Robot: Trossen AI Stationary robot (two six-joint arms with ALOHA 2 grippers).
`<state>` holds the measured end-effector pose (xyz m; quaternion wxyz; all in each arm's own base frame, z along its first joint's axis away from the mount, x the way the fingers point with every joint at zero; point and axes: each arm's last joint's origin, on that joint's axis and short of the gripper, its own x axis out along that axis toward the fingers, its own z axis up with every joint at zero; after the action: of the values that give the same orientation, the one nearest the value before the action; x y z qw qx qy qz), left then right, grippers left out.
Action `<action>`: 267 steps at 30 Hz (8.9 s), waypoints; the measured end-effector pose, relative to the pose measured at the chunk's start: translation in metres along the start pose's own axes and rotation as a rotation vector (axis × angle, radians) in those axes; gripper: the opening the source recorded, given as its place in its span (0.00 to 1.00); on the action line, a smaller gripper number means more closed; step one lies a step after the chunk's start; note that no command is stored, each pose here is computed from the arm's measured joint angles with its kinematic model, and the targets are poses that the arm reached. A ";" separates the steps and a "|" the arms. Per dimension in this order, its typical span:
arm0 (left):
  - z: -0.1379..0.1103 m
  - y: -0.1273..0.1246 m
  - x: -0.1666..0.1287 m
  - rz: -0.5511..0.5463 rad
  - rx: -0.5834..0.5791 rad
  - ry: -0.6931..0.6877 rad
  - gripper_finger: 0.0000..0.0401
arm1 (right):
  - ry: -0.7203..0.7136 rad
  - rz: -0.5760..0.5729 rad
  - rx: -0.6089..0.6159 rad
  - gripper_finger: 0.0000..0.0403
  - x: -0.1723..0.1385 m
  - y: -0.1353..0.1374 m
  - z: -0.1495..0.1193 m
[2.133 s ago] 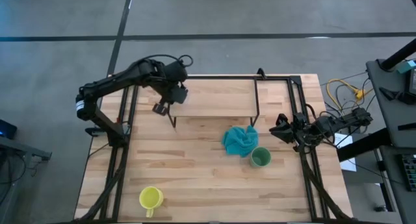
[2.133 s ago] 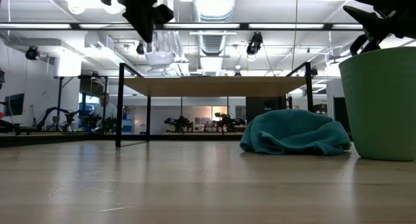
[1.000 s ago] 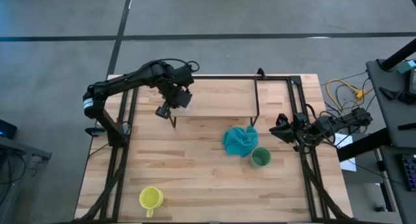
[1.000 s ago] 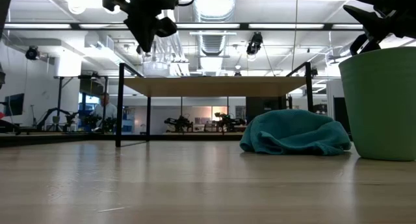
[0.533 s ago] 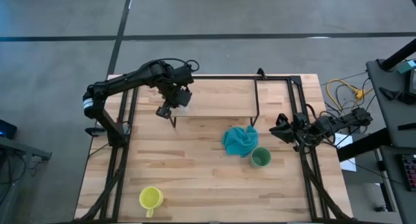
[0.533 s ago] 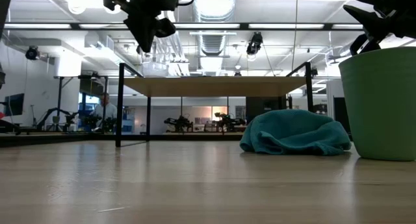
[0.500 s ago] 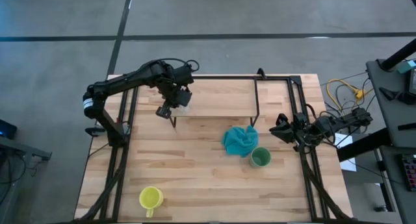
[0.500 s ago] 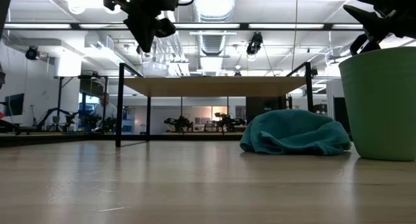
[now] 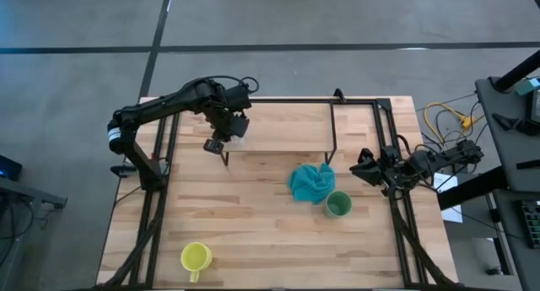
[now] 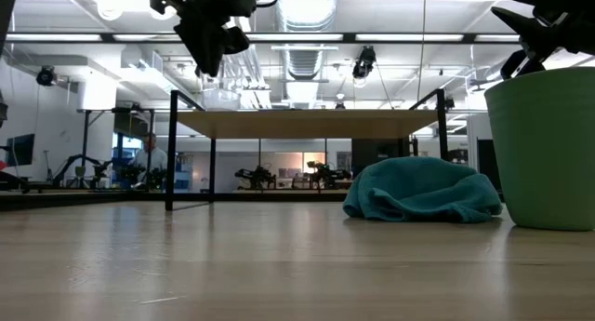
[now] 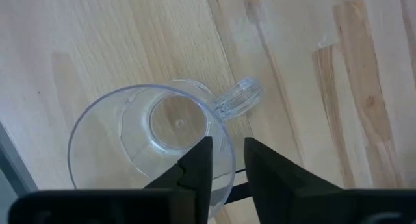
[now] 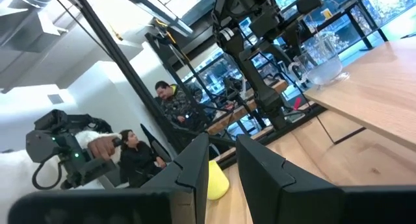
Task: Stack small to large cups/mugs on shelf
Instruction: Put the green cup on the shelf
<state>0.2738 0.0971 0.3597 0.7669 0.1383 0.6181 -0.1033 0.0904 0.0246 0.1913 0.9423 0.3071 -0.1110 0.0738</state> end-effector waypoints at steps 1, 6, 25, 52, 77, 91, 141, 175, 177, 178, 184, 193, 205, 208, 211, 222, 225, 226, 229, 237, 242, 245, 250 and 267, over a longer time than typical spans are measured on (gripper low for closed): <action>0.000 0.000 0.000 0.000 0.000 0.000 0.20 | 0.000 0.000 0.000 0.19 0.000 0.000 0.000; 0.000 -0.003 -0.005 0.004 0.006 -0.008 0.21 | 0.000 0.000 0.000 0.19 0.000 0.000 0.000; 0.009 -0.041 -0.104 0.114 -0.182 -0.302 0.21 | 0.000 0.000 -0.004 0.19 0.000 0.000 0.000; 0.051 -0.121 -0.060 -0.036 -0.599 -0.211 0.20 | -0.193 0.104 -0.137 0.19 -0.002 0.020 0.033; 0.098 -0.182 -0.007 -0.085 -0.824 -0.458 0.20 | 0.616 -0.106 -0.539 0.19 0.070 0.117 0.148; 0.098 -0.201 0.006 -0.087 -0.682 -0.456 0.20 | 0.873 -0.300 -0.393 0.19 0.112 0.124 0.138; 0.101 -0.212 -0.018 -0.096 -0.414 -0.608 0.20 | 1.535 -1.004 -0.139 0.38 0.167 0.064 0.010; 0.092 -0.209 -0.032 -0.090 -0.425 -0.651 0.20 | 1.479 -0.867 -0.167 0.03 0.184 0.067 0.025; 0.090 -0.208 -0.035 -0.092 -0.427 -0.661 0.20 | 1.441 -0.869 -0.208 0.02 0.190 0.072 0.043; 0.089 -0.208 -0.036 -0.093 -0.427 -0.664 0.20 | 1.421 -0.870 -0.236 0.02 0.192 0.075 0.053; 0.083 -0.207 -0.046 -0.101 -0.430 -0.693 0.20 | 1.251 -0.903 -0.382 0.02 0.205 0.080 0.117; 0.070 -0.201 -0.073 -0.095 -0.455 -0.836 0.20 | 1.195 -0.961 -0.409 0.02 0.201 0.052 0.176; 0.056 -0.196 -0.084 -0.011 -0.515 -0.863 0.20 | 1.219 -0.939 -0.350 0.02 0.198 0.045 0.182; 0.051 -0.197 -0.077 -0.061 -0.566 -0.785 0.20 | 1.251 -0.899 -0.302 0.02 0.199 0.055 0.174; 0.047 -0.199 -0.069 -0.115 -0.615 -0.694 0.20 | 1.272 -0.864 -0.291 0.02 0.200 0.065 0.162; 0.046 -0.206 -0.052 -0.208 -0.613 -0.600 0.20 | 1.450 -0.884 -0.154 0.02 0.191 0.083 0.092; 0.045 -0.209 -0.043 -0.252 -0.628 -0.548 0.20 | 1.480 -0.898 -0.114 0.02 0.188 0.080 0.067; 0.044 -0.209 -0.040 -0.257 -0.626 -0.536 0.20 | 1.481 -0.897 -0.112 0.02 0.187 0.078 0.059; 0.043 -0.214 -0.033 -0.275 -0.613 -0.505 0.20 | 1.491 -0.880 -0.063 0.02 0.186 0.074 0.039; 0.040 -0.226 -0.019 -0.340 -0.564 -0.419 0.20 | 1.484 -0.838 0.026 0.02 0.182 0.065 0.005; 0.036 -0.231 -0.005 -0.341 -0.584 -0.365 0.20 | 1.500 -0.883 0.048 0.02 0.175 0.058 -0.004; 0.035 -0.235 0.002 -0.354 -0.626 -0.337 0.20 | 1.524 -0.909 0.076 0.02 0.170 0.054 -0.010; 0.043 -0.243 0.014 -0.436 -0.679 -0.406 0.20 | 1.586 -0.949 0.127 0.02 0.159 0.046 -0.021; 0.055 -0.269 0.033 -0.520 -0.855 -0.318 0.20 | 1.581 -0.899 0.087 0.11 0.163 0.048 -0.018</action>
<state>0.2427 -0.1744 0.3161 0.7883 -0.3621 0.4951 -0.0485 0.2404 0.0850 0.2452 0.6714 0.2165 0.7006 -0.1074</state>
